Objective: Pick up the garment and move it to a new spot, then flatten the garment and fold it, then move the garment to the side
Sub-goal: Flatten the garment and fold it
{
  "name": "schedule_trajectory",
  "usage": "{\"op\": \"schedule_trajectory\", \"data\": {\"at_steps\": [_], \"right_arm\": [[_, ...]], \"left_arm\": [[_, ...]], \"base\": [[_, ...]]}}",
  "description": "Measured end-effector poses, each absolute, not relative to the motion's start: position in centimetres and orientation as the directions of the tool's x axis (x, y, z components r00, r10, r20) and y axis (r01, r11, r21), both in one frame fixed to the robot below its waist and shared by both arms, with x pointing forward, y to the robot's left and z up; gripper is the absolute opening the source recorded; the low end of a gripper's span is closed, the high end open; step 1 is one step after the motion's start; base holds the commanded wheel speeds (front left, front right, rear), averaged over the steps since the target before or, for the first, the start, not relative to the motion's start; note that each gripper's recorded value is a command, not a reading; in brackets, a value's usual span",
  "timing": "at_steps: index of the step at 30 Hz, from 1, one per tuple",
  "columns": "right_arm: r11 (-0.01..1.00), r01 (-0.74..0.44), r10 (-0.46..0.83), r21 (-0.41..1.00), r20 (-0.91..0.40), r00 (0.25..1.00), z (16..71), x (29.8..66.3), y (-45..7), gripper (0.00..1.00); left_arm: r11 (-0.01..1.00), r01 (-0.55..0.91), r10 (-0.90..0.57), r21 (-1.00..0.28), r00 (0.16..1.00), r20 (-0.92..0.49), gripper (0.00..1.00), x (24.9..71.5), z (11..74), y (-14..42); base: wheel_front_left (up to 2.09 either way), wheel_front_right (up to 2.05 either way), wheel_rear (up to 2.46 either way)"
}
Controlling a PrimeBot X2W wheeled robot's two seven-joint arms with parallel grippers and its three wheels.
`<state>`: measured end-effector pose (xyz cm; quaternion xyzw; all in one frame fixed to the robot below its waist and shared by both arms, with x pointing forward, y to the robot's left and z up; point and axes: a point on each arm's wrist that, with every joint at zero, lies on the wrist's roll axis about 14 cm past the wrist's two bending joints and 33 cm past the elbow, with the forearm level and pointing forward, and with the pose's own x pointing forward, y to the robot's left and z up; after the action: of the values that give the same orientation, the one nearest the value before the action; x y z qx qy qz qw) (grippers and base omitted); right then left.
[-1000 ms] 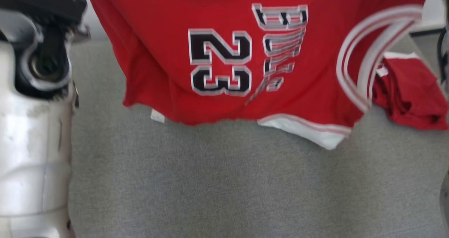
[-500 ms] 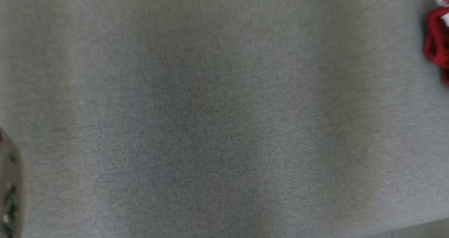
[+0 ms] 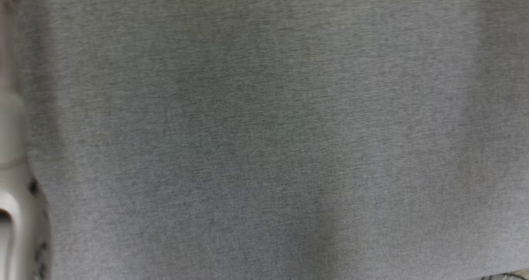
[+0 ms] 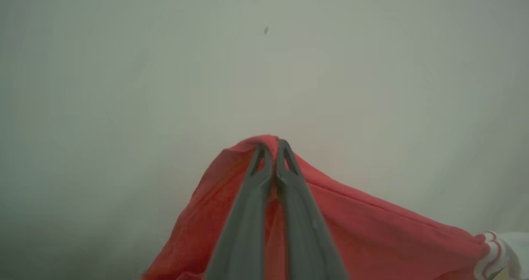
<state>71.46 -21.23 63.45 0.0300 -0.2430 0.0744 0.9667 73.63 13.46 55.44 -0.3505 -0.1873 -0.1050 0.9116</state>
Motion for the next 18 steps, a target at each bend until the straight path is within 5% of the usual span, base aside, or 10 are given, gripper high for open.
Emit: {"op": "schedule_trajectory", "data": {"at_steps": [8,13,18], "right_arm": [[0.97,-0.242,0.241,0.014,0.068,0.968,52.1,66.7,-20.6,0.0],[0.968,-0.232,0.246,0.093,-0.194,0.949,48.4,60.6,-21.3,0.0],[0.971,-0.222,0.238,0.086,-0.31,0.92,49.3,54.2,-21.7,0.0]], "left_arm": [[0.642,0.17,-0.081,-0.748,0.985,0.155,0.0,69.2,46.8,13.3],[0.609,0.093,-0.121,-0.788,0.992,0.024,0.0,64.9,45.3,14.0],[0.619,0.015,-0.139,-0.785,0.986,-0.091,0.0,59.0,44.2,14.6]], "base": [[0.0,0.0,0.0],[0.0,0.0,0.0],[0.0,0.0,0.0]]}}
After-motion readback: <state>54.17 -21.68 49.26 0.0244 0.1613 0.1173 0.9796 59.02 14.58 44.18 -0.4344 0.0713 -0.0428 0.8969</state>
